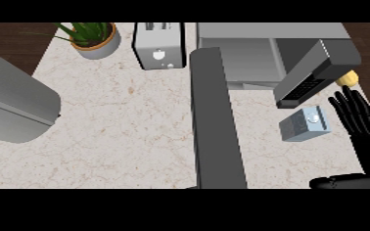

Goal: Pick up the milk, place it into the microwave and close the microwave

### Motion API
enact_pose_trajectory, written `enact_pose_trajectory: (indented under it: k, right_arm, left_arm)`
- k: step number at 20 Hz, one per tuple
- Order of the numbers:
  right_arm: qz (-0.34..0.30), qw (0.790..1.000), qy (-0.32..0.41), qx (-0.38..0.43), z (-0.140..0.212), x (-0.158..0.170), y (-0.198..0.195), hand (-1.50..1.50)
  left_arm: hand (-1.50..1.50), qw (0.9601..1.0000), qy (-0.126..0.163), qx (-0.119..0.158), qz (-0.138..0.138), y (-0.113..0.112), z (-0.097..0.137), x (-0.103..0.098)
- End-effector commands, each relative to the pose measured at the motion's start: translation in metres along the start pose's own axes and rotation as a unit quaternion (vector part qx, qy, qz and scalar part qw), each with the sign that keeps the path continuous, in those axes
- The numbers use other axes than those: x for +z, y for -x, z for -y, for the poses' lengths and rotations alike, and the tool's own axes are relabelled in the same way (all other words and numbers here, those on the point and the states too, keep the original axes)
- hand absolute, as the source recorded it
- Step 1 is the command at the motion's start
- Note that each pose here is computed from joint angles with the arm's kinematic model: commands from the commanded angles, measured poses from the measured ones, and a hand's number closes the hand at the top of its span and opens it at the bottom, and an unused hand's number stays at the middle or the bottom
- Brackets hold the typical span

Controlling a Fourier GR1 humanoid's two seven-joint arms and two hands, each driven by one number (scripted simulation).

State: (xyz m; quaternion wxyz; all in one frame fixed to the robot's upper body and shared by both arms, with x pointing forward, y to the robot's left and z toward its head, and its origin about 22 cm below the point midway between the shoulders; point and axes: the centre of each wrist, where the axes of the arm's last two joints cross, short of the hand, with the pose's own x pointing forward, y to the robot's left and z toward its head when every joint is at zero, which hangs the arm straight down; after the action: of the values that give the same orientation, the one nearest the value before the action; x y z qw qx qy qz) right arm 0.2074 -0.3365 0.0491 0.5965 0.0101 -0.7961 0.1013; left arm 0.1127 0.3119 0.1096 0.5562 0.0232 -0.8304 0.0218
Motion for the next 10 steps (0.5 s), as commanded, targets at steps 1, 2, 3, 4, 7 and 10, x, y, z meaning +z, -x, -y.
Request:
enact_pose_trajectory:
  k: [1,2,3,4,7,10]
  right_arm:
    - [-0.020,1.000,0.019,0.004,0.019,0.008,0.032,-1.50]
    - [-0.021,0.999,0.021,0.012,0.010,-0.012,0.041,-1.50]
    - [-0.022,0.999,0.030,0.009,0.026,0.008,0.046,-1.50]
    - [-0.025,0.999,0.031,0.004,0.020,-0.016,0.049,-1.50]
    - [-0.038,0.999,0.033,0.019,0.033,0.003,0.066,-1.50]
    - [-0.044,0.998,0.041,0.008,0.055,0.012,0.084,-1.50]
  left_arm:
    - [-1.50,0.9999,0.012,-0.008,0.006,-0.018,-0.010,0.005]
    - [-1.50,1.0000,-0.003,0.003,-0.004,-0.004,-0.016,0.005]
    - [-1.50,1.0000,0.007,0.002,0.002,-0.014,-0.008,0.011]
    - [-1.50,0.9999,0.000,0.006,-0.010,0.002,-0.015,0.006]
    - [-1.50,0.9999,0.001,0.005,0.009,-0.009,-0.003,-0.003]
    - [-1.50,0.9999,0.010,-0.004,0.000,-0.020,-0.010,0.024]
